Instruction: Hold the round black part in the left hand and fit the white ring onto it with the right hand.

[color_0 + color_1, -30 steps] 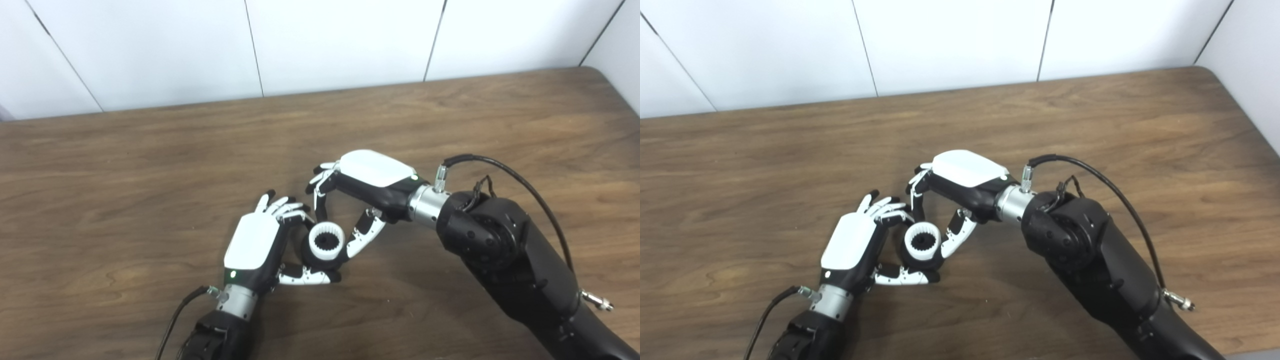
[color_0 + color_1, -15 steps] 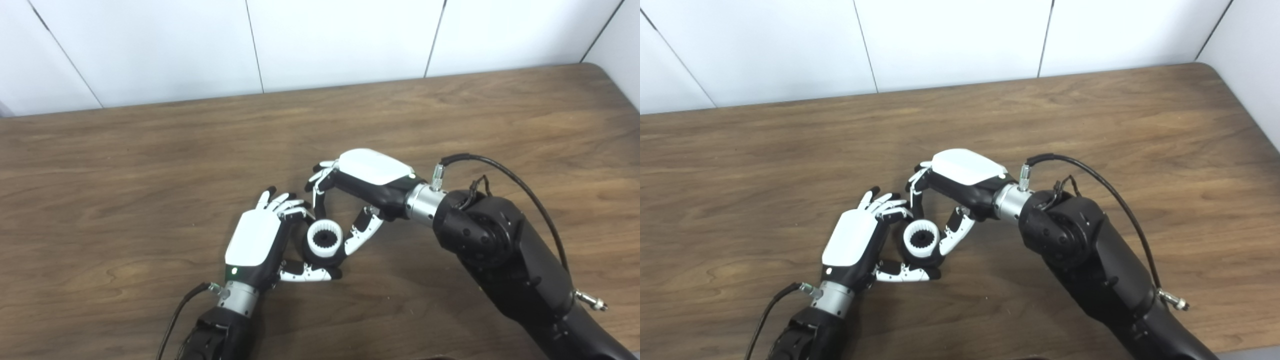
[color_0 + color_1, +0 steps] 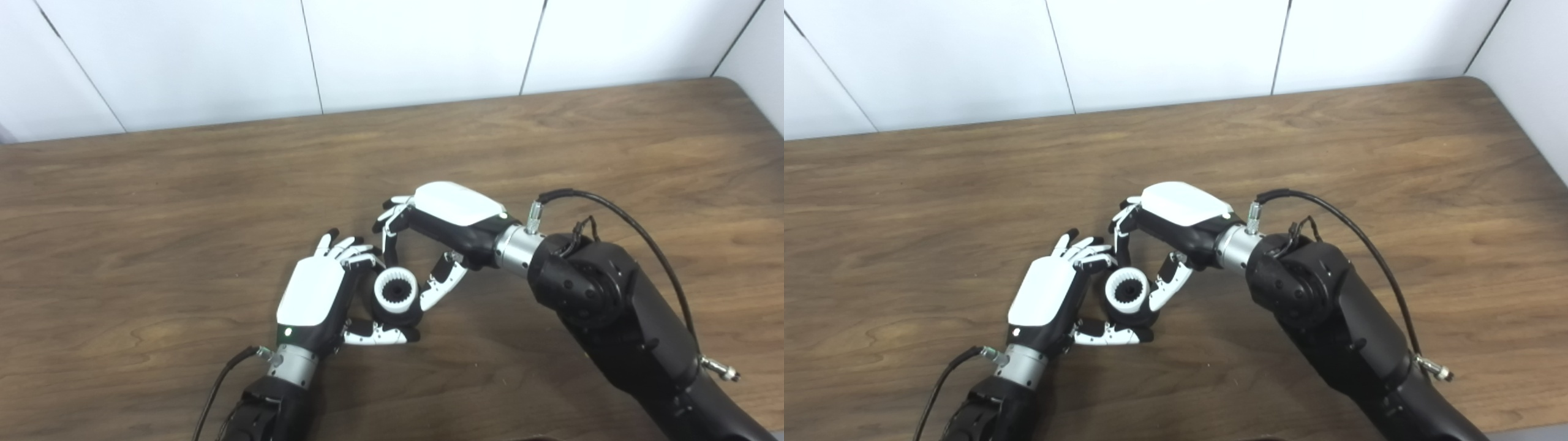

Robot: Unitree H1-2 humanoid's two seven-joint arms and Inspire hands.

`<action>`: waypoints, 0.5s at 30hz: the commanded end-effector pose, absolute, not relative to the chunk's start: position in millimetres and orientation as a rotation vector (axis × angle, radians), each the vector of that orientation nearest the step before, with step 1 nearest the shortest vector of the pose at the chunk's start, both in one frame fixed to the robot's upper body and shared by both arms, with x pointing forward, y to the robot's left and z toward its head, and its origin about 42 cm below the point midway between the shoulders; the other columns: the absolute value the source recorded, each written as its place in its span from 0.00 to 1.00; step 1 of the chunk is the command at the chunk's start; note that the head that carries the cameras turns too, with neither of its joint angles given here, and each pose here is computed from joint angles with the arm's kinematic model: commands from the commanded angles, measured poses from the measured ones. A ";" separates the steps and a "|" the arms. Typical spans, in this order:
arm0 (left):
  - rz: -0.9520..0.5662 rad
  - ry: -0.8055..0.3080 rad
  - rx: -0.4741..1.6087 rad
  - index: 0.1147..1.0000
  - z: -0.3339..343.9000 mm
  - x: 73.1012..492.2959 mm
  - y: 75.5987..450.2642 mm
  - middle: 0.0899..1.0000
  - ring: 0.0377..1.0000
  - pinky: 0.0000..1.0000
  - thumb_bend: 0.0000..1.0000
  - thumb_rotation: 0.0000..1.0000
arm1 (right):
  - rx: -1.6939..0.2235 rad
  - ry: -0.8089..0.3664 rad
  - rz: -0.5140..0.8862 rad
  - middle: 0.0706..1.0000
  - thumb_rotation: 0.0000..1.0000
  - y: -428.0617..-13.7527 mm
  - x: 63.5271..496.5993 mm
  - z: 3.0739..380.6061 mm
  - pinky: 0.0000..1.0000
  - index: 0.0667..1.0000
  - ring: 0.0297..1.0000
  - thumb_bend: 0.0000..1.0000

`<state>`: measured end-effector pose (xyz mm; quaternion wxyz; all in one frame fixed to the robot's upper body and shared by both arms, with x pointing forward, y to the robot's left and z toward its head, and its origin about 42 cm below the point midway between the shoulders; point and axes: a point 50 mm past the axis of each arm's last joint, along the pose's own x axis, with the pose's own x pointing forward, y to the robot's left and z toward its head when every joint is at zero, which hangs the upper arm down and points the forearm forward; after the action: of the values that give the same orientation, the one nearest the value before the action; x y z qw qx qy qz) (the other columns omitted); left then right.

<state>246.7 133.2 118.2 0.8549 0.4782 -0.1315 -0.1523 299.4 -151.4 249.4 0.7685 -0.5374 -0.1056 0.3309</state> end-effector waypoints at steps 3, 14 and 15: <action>-0.338 -0.271 1.025 0.42 117.8 244.7 131.6 0.76 0.88 1.00 0.52 0.05 | -1.171 -0.290 0.683 0.80 0.14 -149.6 301.8 260.3 0.89 0.44 0.93 0.53; -0.338 -0.275 1.031 0.42 118.3 244.6 133.3 0.76 0.88 1.00 0.52 0.05 | -1.184 -0.273 0.679 0.79 0.14 -153.6 303.8 258.0 0.88 0.44 0.93 0.53; -0.338 -0.277 1.031 0.42 118.2 244.7 133.1 0.76 0.88 1.00 0.52 0.05 | -1.182 -0.273 0.678 0.79 0.14 -154.3 303.8 257.6 0.88 0.44 0.93 0.53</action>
<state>246.4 132.7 118.8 0.8547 0.4777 -0.1332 -0.1533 301.6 -152.6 246.4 0.7690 -0.5382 -0.0984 0.3305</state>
